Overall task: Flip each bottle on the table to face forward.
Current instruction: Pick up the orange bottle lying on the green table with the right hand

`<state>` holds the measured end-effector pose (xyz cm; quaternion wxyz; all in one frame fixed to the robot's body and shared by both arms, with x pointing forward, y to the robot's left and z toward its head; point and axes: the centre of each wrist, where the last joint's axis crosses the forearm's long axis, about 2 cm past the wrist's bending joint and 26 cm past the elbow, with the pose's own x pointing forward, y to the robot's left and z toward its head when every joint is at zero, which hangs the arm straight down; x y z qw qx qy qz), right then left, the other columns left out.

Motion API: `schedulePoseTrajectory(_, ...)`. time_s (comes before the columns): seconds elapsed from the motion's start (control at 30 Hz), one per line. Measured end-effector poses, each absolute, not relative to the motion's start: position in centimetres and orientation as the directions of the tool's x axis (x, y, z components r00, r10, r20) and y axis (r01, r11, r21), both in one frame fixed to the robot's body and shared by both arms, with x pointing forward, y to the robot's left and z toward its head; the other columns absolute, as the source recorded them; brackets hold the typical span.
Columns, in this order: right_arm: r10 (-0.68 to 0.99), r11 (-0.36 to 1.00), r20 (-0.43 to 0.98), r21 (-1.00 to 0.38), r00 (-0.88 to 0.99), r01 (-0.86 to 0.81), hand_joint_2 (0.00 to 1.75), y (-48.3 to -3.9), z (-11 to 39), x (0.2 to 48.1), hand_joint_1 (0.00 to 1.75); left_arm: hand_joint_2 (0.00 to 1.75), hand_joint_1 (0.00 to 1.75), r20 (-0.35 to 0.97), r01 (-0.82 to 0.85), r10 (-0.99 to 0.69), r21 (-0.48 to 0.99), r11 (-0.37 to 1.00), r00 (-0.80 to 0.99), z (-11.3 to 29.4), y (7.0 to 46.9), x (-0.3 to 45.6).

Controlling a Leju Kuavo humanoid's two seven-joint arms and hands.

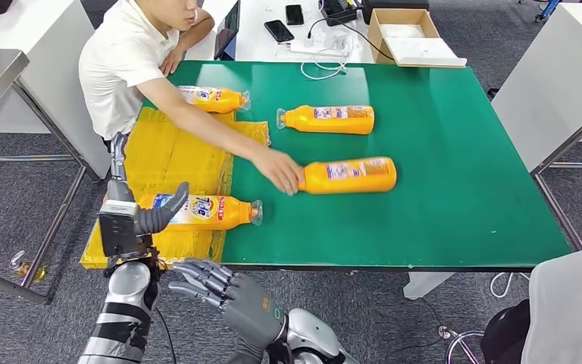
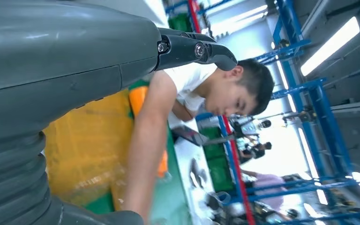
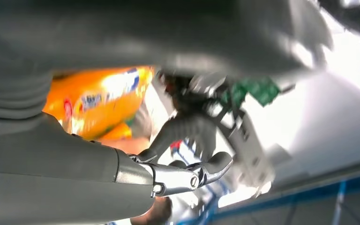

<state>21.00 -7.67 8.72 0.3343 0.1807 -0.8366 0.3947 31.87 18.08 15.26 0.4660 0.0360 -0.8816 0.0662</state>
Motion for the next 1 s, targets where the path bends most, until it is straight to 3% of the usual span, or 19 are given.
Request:
schedulePoseTrajectory(0.13,0.027,0.683,0.651,-0.566,-0.758,-0.462,1.75,-8.8,9.7,21.0,0.0,1.75,0.0,0.826,-0.087,0.101,-0.178,0.98,-0.554,16.3,18.7,31.1)
schedulePoseTrajectory(0.33,0.187,0.75,0.594,-0.601,-0.782,-0.277,1.75,-13.0,10.4,20.6,0.0,1.75,0.0,0.833,-0.113,0.123,-0.216,0.97,-0.539,16.4,20.0,29.0)
schedulePoseTrajectory(0.6,0.442,0.759,0.545,-0.65,-0.712,-0.026,1.75,-21.1,9.5,20.7,0.0,1.75,0.0,0.853,-0.066,0.149,-0.209,0.976,-0.499,14.9,21.0,25.0)
schedulePoseTrajectory(1.0,0.648,0.699,0.523,-0.697,-0.554,0.159,1.75,-26.9,9.1,22.0,0.0,1.75,0.0,0.875,-0.019,0.106,-0.13,0.991,-0.472,13.6,19.8,21.6)
